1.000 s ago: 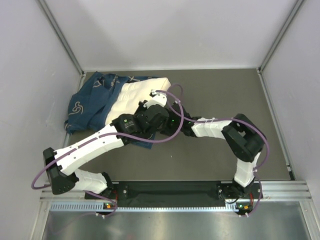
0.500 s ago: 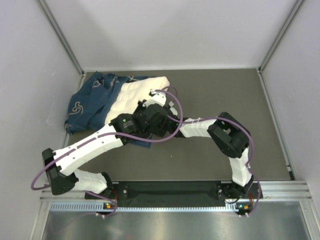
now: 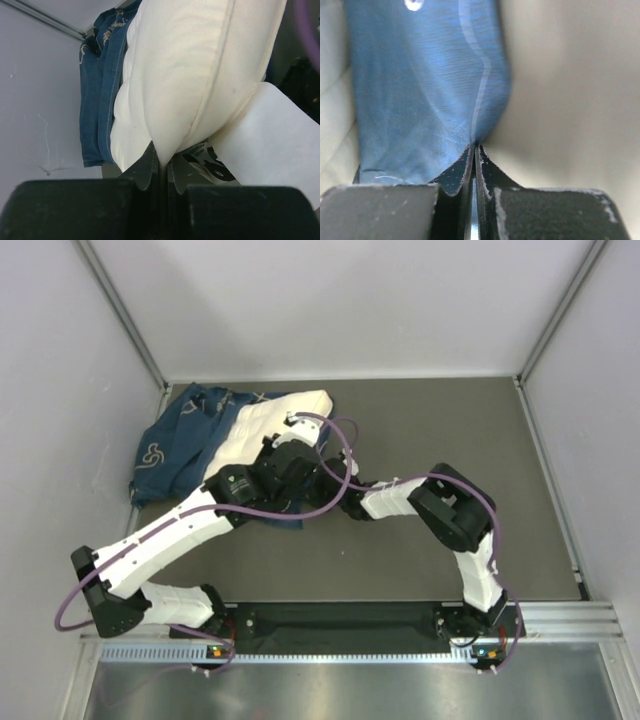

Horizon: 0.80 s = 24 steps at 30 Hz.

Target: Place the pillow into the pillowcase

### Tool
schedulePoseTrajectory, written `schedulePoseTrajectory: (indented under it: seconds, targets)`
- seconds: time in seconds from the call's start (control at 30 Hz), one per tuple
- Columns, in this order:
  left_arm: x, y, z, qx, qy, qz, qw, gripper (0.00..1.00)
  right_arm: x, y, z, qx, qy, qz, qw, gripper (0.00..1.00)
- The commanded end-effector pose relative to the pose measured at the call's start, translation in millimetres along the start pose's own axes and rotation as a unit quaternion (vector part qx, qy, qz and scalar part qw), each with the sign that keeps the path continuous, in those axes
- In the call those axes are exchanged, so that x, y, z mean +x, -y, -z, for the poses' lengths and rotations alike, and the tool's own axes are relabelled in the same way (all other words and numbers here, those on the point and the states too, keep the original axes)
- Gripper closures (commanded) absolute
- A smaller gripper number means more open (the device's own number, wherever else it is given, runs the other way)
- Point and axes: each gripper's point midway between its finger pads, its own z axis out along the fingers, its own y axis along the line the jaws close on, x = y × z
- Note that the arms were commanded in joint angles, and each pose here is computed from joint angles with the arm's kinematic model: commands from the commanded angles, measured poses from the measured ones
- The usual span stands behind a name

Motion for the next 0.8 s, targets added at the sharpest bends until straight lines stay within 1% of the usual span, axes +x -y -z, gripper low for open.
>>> schedulePoseTrajectory:
  seconds: [0.0, 0.03, 0.07, 0.1, 0.17, 0.2, 0.23, 0.27, 0.3, 0.33, 0.37, 0.4, 0.43, 0.47, 0.5, 0.53, 0.57, 0.63, 0.67, 0.7, 0.73, 0.77]
  targets:
    - [-24.7, -35.1, 12.7, -0.04, 0.032, 0.034, 0.998, 1.0, -49.8, -86.6, 54.9, -0.111, 0.065, 0.058, 0.99, 1.0]
    - [-27.7, -37.0, 14.0, -0.041, 0.032, 0.034, 0.998, 1.0, -58.8, -97.9, 66.2, -0.12, 0.085, 0.077, 0.986, 1.0]
    - [-39.7, -43.0, 19.5, -0.041, 0.042, 0.05, 0.997, 1.0, -66.4, -112.6, 79.5, -0.132, 0.098, 0.091, 0.982, 1.0]
    - [-44.4, -42.3, 19.3, -0.041, 0.04, 0.049, 0.997, 1.0, -73.7, -131.7, 104.0, -0.149, 0.114, 0.116, 0.975, 1.0]
    - [-62.1, -52.4, 29.2, -0.038, 0.05, 0.063, 0.996, 1.0, -86.7, -158.2, 134.9, -0.179, 0.137, 0.135, 0.965, 1.0]
    - [-67.4, -51.0, 28.6, -0.037, 0.049, 0.06, 0.996, 1.0, -94.9, -175.9, 165.2, -0.196, 0.153, 0.158, 0.956, 1.0]
    - [-72.7, -52.6, 30.6, -0.035, 0.051, 0.061, 0.996, 1.0, -99.7, -185.6, 180.8, -0.201, 0.163, 0.17, 0.951, 1.0]
    - [-83.8, -61.5, 38.2, -0.035, 0.06, 0.07, 0.995, 1.0, -107.7, -208.5, 205.5, -0.219, 0.176, 0.179, 0.943, 1.0]
    - [-89.4, -60.3, 37.6, -0.034, 0.059, 0.067, 0.995, 1.0, -115.2, -227.3, 239.5, -0.242, 0.195, 0.203, 0.928, 1.0]
    - [-95.4, -63.0, 40.1, -0.034, 0.062, 0.069, 0.995, 1.0, -114.5, -235.3, 257.4, -0.249, 0.194, 0.217, 0.924, 1.0]
    - [-108.9, -71.4, 49.6, -0.026, 0.077, 0.079, 0.994, 1.0, -121.4, -259.9, 288.5, -0.275, 0.209, 0.221, 0.912, 1.0]
    - [-116.3, -67.5, 48.9, -0.018, 0.079, 0.077, 0.994, 1.0, -127.2, -274.7, 318.9, -0.294, 0.225, 0.237, 0.898, 1.0]
    - [-131.1, -76.3, 58.8, -0.01, 0.098, 0.099, 0.99, 1.0, -124.9, -274.9, 329.2, -0.283, 0.215, 0.251, 0.9, 1.0]
    - [-144.6, -76.5, 66.3, 0.012, 0.111, 0.114, 0.987, 1.0, -129.1, -290.9, 361.0, -0.294, 0.222, 0.265, 0.891, 1.0]
    - [-144.4, -67.1, 63.0, 0.025, 0.106, 0.106, 0.988, 1.0, -131.3, -306.2, 381.0, -0.317, 0.231, 0.27, 0.879, 1.0]
    - [-155.5, -70.2, 71.0, 0.04, 0.122, 0.122, 0.984, 1.0, -129.6, -307.1, 390.1, -0.313, 0.224, 0.281, 0.879, 1.0]
    - [-160.5, -65.3, 74.0, 0.055, 0.128, 0.124, 0.982, 1.0, -131.9, -319.8, 413.3, -0.33, 0.231, 0.284, 0.87, 1.0]
    - [-169.7, -42.2, 78.4, 0.111, 0.139, 0.118, 0.977, 1.0, -130.1, -322.8, 431.5, -0.341, 0.23, 0.291, 0.864, 1.0]
    - [-172.4, -28.9, 79.4, 0.137, 0.141, 0.12, 0.973, 1.0, -130.0, -314.7, 429.7, -0.326, 0.226, 0.292, 0.87, 1.0]
    - [-180.0, -7.8, 84.0, 0.19, 0.153, 0.121, 0.962, 1.0, -130.2, -309.0, 434.9, -0.322, 0.227, 0.291, 0.872, 1.0]
    - [-174.9, 10.4, 77.7, 0.206, 0.142, 0.119, 0.961, 1.0, -127.0, -294.9, 421.1, -0.304, 0.215, 0.297, 0.88, 1.0]
    - [-173.2, 20.4, 73.3, 0.214, 0.138, 0.119, 0.96, 1.0, -123.5, -284.3, 414.7, -0.293, 0.206, 0.298, 0.885, 1.0]
